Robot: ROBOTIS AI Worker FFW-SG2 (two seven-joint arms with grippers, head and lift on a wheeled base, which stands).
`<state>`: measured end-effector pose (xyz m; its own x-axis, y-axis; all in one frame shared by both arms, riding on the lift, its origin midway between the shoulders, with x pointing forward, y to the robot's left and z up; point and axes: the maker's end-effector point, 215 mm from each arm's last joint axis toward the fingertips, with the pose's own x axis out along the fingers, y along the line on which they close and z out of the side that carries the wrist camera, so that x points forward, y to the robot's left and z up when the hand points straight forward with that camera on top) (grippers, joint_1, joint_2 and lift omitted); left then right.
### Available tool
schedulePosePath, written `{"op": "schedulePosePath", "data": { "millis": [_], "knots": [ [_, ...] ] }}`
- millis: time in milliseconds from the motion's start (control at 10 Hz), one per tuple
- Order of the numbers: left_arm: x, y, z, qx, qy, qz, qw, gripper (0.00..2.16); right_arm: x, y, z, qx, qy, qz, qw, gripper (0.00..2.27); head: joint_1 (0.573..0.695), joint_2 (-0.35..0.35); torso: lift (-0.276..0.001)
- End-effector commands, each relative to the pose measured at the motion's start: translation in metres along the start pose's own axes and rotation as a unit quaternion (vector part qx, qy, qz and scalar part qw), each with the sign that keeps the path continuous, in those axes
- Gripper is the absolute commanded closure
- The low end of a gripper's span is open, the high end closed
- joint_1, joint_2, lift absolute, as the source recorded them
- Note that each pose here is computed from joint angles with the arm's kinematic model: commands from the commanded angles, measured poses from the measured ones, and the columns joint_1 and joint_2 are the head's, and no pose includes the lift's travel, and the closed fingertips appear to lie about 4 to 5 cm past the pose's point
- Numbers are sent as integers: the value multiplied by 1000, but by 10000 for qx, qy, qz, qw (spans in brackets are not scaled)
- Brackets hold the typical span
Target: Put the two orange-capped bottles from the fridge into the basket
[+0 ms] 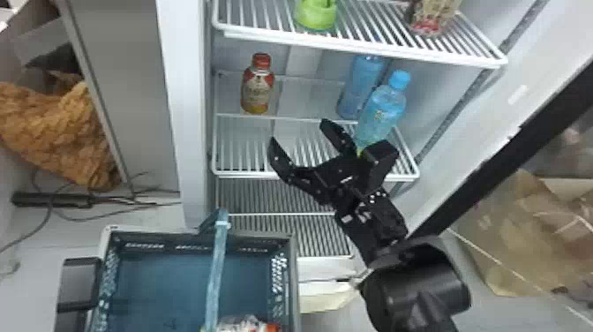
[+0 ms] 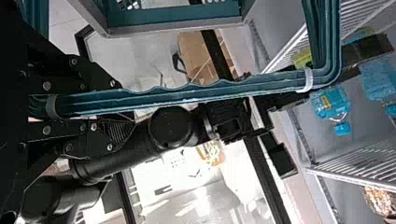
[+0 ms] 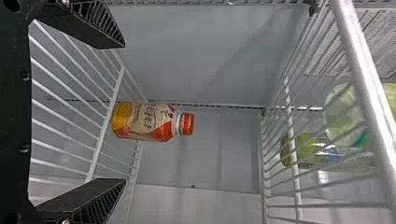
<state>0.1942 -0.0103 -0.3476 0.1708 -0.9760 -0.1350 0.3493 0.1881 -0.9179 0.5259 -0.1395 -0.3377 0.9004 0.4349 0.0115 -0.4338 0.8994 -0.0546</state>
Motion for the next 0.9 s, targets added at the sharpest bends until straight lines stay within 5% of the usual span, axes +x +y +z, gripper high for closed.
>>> {"op": "schedulePosePath", "data": {
  "millis": [0,800],
  "knots": [
    [1,0,-2,-13,41,-3,10000,1202,13,-2,0,-72,-112,1,9999,15,695,-238,-235],
    [3,1,-3,-17,112,-26,9999,1202,65,-30,-25,-212,-46,-243,9995,12,695,-224,-235]
  ]
}}
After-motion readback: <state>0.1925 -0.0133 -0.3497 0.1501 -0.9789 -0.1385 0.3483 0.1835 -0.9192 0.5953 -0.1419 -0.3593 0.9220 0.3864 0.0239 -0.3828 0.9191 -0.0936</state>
